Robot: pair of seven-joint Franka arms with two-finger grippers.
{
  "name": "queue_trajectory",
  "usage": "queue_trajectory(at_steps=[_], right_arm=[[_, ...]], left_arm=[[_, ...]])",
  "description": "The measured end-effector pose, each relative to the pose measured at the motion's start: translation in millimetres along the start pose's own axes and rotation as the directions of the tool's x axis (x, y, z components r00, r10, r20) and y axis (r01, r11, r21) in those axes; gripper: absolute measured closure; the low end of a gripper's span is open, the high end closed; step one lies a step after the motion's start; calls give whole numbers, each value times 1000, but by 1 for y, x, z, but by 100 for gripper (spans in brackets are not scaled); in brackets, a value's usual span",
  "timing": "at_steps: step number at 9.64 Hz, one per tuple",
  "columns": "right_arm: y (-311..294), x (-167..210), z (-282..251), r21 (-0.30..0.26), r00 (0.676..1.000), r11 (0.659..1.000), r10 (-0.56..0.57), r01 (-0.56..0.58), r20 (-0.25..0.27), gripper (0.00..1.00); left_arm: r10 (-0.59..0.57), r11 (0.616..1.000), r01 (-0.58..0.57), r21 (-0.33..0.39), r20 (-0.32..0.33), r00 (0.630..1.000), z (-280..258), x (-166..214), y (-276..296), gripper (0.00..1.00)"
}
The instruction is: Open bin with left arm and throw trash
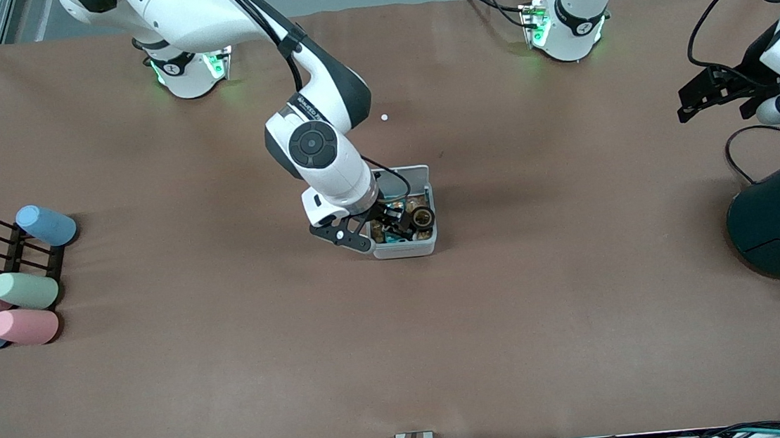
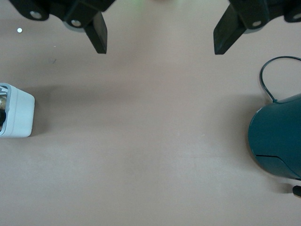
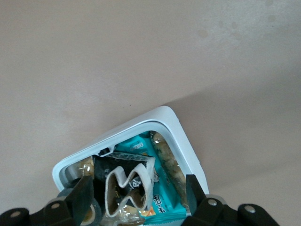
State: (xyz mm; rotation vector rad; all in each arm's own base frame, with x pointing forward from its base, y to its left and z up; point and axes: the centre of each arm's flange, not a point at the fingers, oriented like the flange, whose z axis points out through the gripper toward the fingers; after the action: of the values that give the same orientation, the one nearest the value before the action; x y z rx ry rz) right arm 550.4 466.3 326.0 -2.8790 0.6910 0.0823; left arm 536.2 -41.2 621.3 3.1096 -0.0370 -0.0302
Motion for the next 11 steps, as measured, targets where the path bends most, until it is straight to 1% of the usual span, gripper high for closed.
queue_trajectory(at_steps=[1, 2, 3, 4, 5, 6, 7, 8, 9, 10, 11], right_arm=[[7, 12, -8, -33, 1000, 999, 18, -17, 12, 10], [20, 36, -38, -62, 999, 997, 47, -46, 14, 5], [45, 68, -88, -93, 998, 994, 53, -51, 17, 1], [87, 104, -153, -109, 999, 993, 41, -38, 26, 0], [135, 131, -218, -107, 999, 994, 22, -19, 26, 0], [185, 151, -276, -95, 1000, 995, -29, 30, 11, 0], [241, 166, -324, -92, 994, 990, -105, 105, 7, 0], [302, 178, -364, -97, 982, 977, -187, 189, 21, 0], [361, 182, -400, -93, 966, 962, -257, 258, 22, 0], [405, 177, -433, -90, 955, 951, -297, 296, 6, 0], [429, 166, -459, -92, 951, 948, -309, 306, -27, 0]], left_arm=[[-22, 1000, 22, -1, 1, 1000, 1, 3, -13, 0], [-40, 999, 40, -3, -2, 999, 1, 8, -27, 0], [-47, 999, 47, -4, -5, 999, 0, 13, -32, 0], [-45, 999, 45, -5, -7, 999, 0, 16, -32, 0], [-43, 999, 43, -6, -8, 999, 0, 18, -30, 0], [-42, 999, 42, -6, -7, 999, 0, 18, -30, 0], [-40, 999, 40, -6, -7, 999, -1, 18, -29, 0], [-35, 999, 35, -6, -8, 999, -1, 18, -26, 0], [-31, 1000, 31, -6, -9, 999, -2, 18, -24, 0], [-30, 1000, 30, -6, -10, 1000, -2, 18, -23, 0], [-31, 1000, 31, -6, -10, 999, -2, 18, -24, 0]])
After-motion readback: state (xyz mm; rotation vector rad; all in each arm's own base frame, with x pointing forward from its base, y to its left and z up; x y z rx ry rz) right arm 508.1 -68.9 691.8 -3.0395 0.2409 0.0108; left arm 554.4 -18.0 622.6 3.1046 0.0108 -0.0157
